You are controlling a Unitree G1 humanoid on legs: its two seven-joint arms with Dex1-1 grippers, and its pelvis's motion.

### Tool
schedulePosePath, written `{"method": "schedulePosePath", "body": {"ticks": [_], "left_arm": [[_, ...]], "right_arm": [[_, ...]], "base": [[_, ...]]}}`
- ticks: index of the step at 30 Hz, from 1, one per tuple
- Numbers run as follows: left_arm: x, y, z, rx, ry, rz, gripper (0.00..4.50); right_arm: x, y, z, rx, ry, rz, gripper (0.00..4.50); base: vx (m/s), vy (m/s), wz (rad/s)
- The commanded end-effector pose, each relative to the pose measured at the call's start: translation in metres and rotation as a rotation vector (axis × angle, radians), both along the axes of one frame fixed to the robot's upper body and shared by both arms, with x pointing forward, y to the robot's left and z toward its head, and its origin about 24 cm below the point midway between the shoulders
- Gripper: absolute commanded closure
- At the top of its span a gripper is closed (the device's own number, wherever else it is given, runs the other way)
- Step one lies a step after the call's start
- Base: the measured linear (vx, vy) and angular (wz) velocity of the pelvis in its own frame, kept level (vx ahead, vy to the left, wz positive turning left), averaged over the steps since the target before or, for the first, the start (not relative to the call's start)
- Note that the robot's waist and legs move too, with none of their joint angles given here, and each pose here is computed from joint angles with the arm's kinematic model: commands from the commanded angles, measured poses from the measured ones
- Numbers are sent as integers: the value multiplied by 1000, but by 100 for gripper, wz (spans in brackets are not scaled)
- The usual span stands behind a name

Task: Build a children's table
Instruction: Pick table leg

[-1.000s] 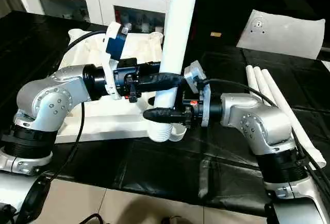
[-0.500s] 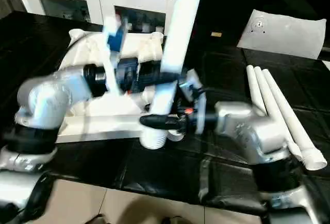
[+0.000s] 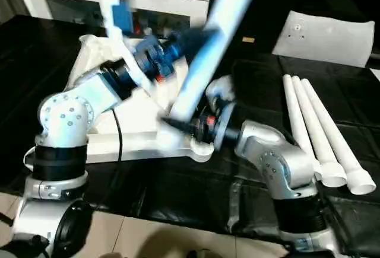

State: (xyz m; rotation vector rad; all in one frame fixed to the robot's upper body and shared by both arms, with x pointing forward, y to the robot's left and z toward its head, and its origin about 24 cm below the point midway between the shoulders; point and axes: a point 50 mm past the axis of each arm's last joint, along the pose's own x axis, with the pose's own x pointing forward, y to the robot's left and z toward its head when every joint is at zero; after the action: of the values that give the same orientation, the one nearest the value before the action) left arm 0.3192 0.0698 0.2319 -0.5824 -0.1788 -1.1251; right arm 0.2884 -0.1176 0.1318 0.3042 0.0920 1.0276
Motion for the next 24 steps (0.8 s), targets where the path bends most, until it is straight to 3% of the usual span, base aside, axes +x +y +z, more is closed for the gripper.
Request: {"method": "schedulePosePath", "body": {"ticks": [1, 8, 9, 10, 11, 12, 13, 15, 17, 24], "left_arm": [[4, 14, -8, 72, 6, 136, 104], [9, 56, -50, 326, 82, 472, 104], [6, 62, -61, 406, 88, 526, 104], [-3, 75, -87, 560, 100, 612, 104], [-4, 76, -90, 573, 106, 621, 104], [-10, 83, -104, 637, 138, 672, 104], [-12, 87, -106, 645, 134, 726, 104], [-20, 89, -112, 608, 157, 716, 104], [-22, 95, -118, 604, 205, 805, 104], [-21, 101, -125, 679, 224, 927, 104]], "right_arm": [[0, -7, 7, 23, -35, -100, 258], [-3, -16, 1, -77, -67, -337, 258], [-5, -17, -3, -126, -67, -395, 258], [-9, -21, -14, -177, -8, -516, 258], [-10, -20, -15, -178, -1, -523, 258], [-15, -19, -19, -178, 35, -551, 258], [-19, -17, -20, -182, 27, -547, 258], [-26, -14, -29, -195, 97, -579, 258], [-31, -13, -36, -169, 157, -613, 258], [-33, -13, -40, -185, 151, -707, 258]], "base": [[0, 0, 0], [0, 0, 0], [0, 0, 0], [0, 0, 0], [0, 0, 0], [0, 0, 0], [0, 0, 0], [0, 0, 0], [-17, 9, -27], [-52, 83, -43]]}}
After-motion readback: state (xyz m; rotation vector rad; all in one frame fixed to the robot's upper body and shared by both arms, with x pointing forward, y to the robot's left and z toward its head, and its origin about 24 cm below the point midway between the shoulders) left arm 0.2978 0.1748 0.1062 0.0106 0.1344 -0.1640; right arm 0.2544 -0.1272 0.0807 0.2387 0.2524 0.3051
